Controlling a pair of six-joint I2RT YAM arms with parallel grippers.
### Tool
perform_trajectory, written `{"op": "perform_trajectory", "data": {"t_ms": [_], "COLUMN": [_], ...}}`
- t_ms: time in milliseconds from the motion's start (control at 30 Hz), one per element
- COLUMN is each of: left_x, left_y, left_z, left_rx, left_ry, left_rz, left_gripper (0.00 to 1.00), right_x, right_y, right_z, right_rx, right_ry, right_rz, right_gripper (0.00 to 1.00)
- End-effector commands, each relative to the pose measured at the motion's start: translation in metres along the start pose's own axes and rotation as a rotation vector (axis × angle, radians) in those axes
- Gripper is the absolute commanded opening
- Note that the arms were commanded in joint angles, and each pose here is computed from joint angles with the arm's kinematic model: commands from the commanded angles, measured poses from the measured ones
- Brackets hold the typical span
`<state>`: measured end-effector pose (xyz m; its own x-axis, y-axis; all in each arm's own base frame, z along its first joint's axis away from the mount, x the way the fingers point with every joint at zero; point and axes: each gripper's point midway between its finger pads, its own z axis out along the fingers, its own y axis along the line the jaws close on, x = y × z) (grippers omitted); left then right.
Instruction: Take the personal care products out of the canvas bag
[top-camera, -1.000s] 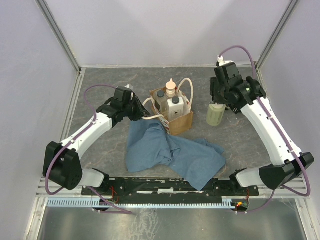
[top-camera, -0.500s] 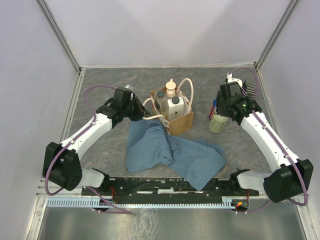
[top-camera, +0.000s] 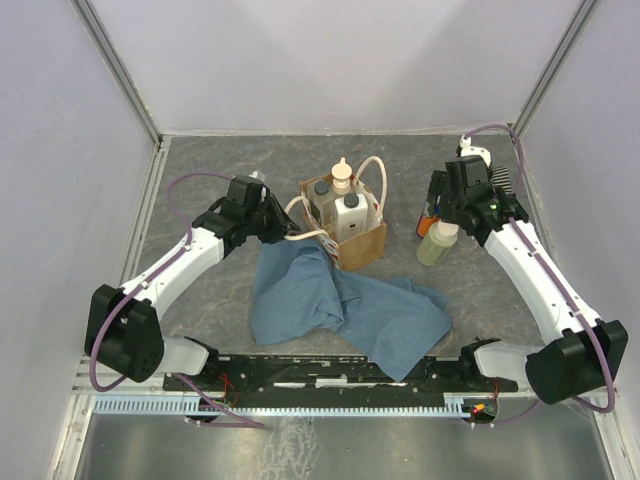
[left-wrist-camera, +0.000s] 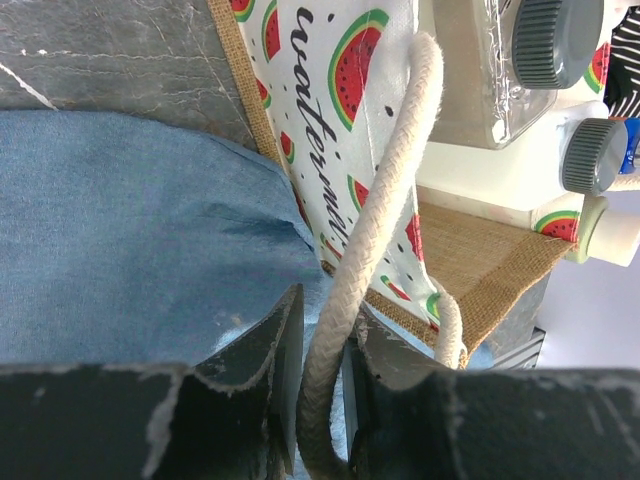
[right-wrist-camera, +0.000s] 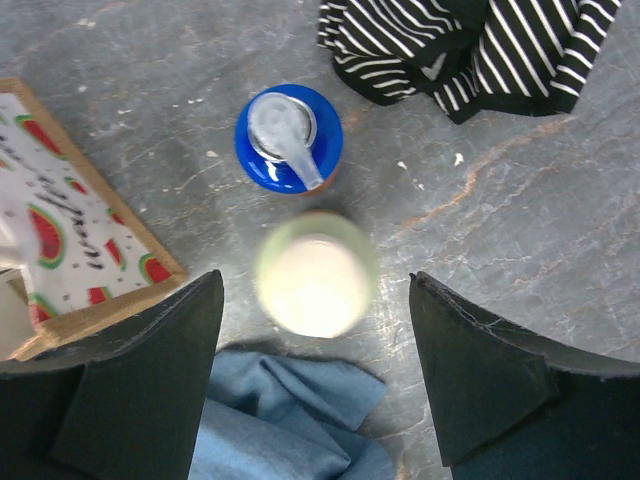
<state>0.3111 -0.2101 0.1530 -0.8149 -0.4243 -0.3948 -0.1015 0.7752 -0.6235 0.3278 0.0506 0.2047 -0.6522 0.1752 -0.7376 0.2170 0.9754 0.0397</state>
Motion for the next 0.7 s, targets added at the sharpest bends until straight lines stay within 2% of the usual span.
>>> {"op": "perform_trajectory", "data": {"t_ms": [0,167,333,667], "left_x": [-0.004,-0.003,-0.003,-0.006], "left_y": [-0.015,-0.015,-0.014,-0.014], "left_z": [-0.008,-0.006,-0.009,-0.015], "left_rx": [0.057,0.059,0.055,0.044], "left_ry": [-0.022,-0.017,-0.023,-0.036], "left_rz": [-0.007,-0.011,-0.011,0.003], "left_gripper": [0.27,0.27,0.27,0.28], "right_x": [-0.051,-0.066,-0.047,-0.031], "right_y": [0.042,0.120,0.193,0.232], "right_z": [-0.050,-0.088,-0.088,-0.034], "right_rx": [-0.225,-0.469,-0.595,-0.585], "right_ry": [-0.131,-0.121,-0.048,0.036], "right_rz": [0.024,-0.130,-0.320,-0.404], "right_gripper": [0.80,0.80,0.80,0.89]}}
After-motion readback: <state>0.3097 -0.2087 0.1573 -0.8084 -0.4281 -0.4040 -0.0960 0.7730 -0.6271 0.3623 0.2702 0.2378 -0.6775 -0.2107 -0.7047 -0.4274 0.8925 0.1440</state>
